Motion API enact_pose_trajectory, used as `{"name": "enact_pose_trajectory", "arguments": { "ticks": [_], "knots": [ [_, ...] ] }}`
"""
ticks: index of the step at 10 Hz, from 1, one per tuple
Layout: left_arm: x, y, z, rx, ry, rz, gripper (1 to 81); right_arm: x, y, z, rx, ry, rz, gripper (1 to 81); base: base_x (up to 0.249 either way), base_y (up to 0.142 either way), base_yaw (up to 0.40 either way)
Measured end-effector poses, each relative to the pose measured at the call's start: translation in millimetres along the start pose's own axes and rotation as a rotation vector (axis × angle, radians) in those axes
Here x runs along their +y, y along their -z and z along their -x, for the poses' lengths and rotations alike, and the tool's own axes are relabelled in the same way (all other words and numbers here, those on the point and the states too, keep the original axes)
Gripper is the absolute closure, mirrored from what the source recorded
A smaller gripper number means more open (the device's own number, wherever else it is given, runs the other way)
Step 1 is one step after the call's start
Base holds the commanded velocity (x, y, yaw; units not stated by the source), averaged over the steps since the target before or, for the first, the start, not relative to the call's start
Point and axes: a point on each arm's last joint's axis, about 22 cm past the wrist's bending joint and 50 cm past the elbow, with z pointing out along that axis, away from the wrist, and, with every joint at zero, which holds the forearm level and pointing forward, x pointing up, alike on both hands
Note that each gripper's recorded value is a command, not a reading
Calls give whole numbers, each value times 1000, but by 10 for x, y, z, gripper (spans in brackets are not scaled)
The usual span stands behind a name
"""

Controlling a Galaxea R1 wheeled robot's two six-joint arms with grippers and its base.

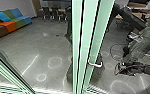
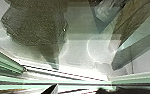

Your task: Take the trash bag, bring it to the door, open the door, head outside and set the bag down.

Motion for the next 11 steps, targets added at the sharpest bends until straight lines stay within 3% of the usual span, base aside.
{"name": "enact_pose_trajectory", "arguments": {
  "ticks": [2,5,9,11],
  "knots": [
    [12,-9,184,-41,20,3,811,-261,-210,129,-46,-1,-22,10,0,0,0],
    [18,-12,218,-52,24,5,811,-278,-218,98,-62,-10,-38,10,0,0,0],
    [18,-13,222,-54,25,5,811,-284,-194,-8,-51,-18,-40,10,0,0,0],
    [27,-19,362,-84,40,6,811,-266,-348,17,-70,-14,-25,10,0,0,0]
  ]
}}
